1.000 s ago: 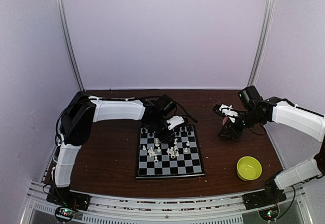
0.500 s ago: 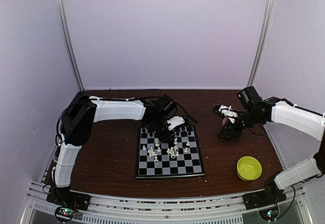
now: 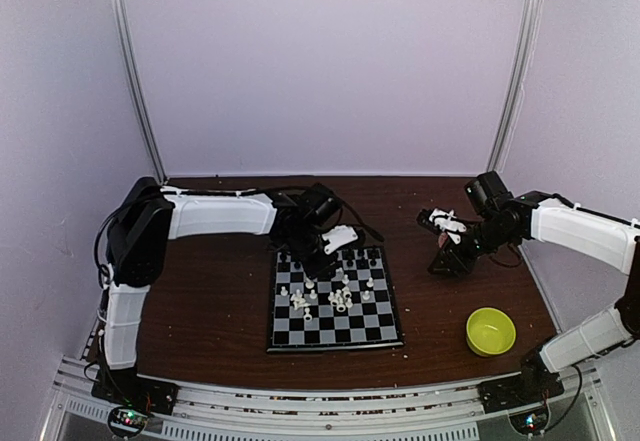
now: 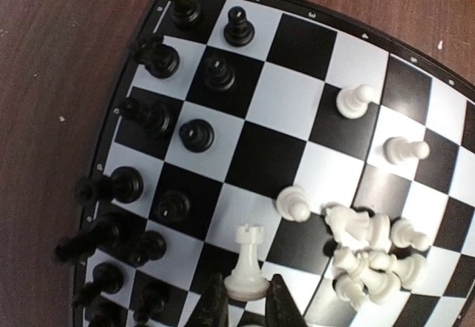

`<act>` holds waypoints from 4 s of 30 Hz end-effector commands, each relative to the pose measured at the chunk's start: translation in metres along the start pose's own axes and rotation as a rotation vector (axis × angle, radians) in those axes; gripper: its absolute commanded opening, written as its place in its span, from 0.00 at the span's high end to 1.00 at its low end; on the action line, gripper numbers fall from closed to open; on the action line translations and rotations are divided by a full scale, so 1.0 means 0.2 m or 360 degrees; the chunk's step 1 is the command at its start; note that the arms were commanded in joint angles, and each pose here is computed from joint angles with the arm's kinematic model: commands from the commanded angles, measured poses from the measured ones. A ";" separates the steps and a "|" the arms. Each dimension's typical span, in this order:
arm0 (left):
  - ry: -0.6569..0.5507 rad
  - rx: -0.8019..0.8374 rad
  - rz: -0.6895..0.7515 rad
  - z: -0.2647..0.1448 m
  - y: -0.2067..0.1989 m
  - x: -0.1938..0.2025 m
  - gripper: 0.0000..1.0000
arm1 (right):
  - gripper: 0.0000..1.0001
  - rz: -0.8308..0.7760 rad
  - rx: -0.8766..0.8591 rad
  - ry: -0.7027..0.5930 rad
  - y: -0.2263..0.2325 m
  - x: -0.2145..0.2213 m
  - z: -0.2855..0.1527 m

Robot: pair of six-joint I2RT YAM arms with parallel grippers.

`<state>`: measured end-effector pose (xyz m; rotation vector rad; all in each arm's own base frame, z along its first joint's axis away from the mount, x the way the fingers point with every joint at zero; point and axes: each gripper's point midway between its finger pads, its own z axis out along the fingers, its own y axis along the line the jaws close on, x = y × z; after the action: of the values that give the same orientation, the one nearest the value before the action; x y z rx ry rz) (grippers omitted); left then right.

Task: Set up the chess pieces on the board
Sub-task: Pick up the rook from the chessboard, then pass from the left arm to the right, then pick up the rook from h1.

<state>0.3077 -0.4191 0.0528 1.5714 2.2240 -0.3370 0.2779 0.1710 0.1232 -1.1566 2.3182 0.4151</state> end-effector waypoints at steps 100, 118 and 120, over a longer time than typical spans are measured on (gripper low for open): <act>-0.0690 -0.0433 -0.0486 -0.92 0.51 0.01 0.56 | 0.94 -0.0867 -0.0298 0.0198 0.74 0.07 0.40; -0.0698 -0.0395 -0.0477 -0.93 0.49 0.00 0.56 | 0.89 -0.0884 -0.0380 0.0251 0.78 0.10 0.41; -0.0694 -0.0390 -0.0477 -0.92 0.49 0.00 0.56 | 0.88 -0.0881 -0.0380 0.0255 0.78 0.10 0.41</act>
<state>0.3687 -0.3076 0.2086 0.9204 2.0941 -0.4094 0.1692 0.2833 0.0473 -1.9099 2.0074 0.3845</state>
